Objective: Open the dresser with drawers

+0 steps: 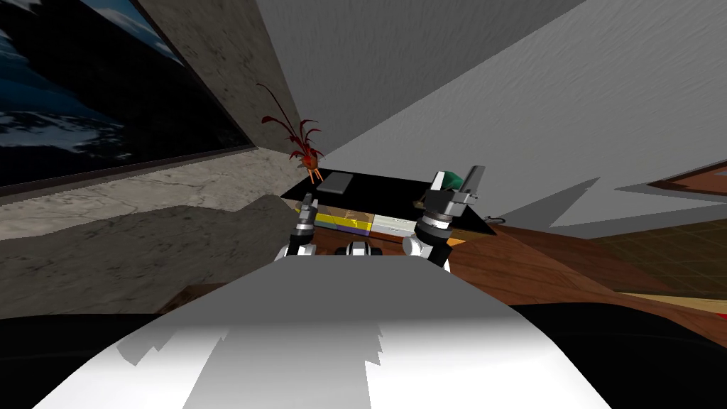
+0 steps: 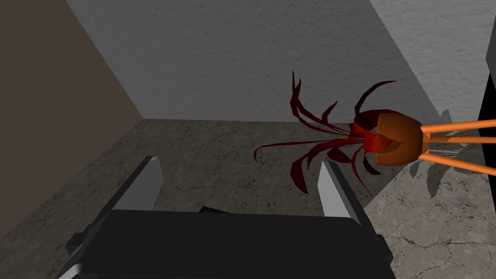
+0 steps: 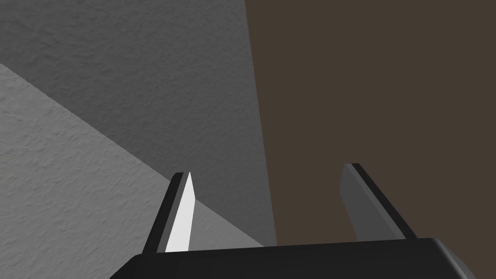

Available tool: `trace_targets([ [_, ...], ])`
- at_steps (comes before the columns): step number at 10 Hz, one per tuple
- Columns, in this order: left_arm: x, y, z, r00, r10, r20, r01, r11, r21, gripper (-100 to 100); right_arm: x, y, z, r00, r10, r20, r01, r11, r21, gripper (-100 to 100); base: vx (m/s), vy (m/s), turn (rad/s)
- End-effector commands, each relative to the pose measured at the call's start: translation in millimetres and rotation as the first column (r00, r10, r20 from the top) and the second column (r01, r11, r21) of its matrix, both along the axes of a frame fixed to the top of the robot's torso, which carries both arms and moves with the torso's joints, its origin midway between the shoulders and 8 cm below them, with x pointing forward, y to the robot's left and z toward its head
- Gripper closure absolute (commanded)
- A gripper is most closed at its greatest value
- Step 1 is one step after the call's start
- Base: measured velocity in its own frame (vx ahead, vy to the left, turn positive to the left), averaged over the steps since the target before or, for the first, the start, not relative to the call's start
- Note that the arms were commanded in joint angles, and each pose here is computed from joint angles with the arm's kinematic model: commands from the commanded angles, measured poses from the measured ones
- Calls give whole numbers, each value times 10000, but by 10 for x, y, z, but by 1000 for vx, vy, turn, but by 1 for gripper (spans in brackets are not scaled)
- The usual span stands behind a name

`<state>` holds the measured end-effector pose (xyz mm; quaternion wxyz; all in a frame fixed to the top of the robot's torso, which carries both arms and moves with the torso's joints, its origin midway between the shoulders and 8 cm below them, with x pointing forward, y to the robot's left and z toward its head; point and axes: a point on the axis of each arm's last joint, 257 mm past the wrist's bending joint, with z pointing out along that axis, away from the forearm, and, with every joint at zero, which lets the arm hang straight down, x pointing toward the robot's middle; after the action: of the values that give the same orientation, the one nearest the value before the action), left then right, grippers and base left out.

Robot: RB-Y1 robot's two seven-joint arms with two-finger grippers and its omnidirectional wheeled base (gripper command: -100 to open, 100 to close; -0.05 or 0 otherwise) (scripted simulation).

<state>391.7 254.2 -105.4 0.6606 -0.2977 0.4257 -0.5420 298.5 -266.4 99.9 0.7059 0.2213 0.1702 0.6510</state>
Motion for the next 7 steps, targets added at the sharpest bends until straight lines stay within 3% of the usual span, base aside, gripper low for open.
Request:
trace_targets([
  [1,44,13,-196,9996,-7,-269,10,9999,117,-100,0,0,0,10000,0,0,0,10000,0,0,35,-12,-10],
  [7,105,35,-653,9965,-20,-841,53,9992,391,-100,0,0,0,10000,0,0,0,10000,0,0,38,-10,-14],
])
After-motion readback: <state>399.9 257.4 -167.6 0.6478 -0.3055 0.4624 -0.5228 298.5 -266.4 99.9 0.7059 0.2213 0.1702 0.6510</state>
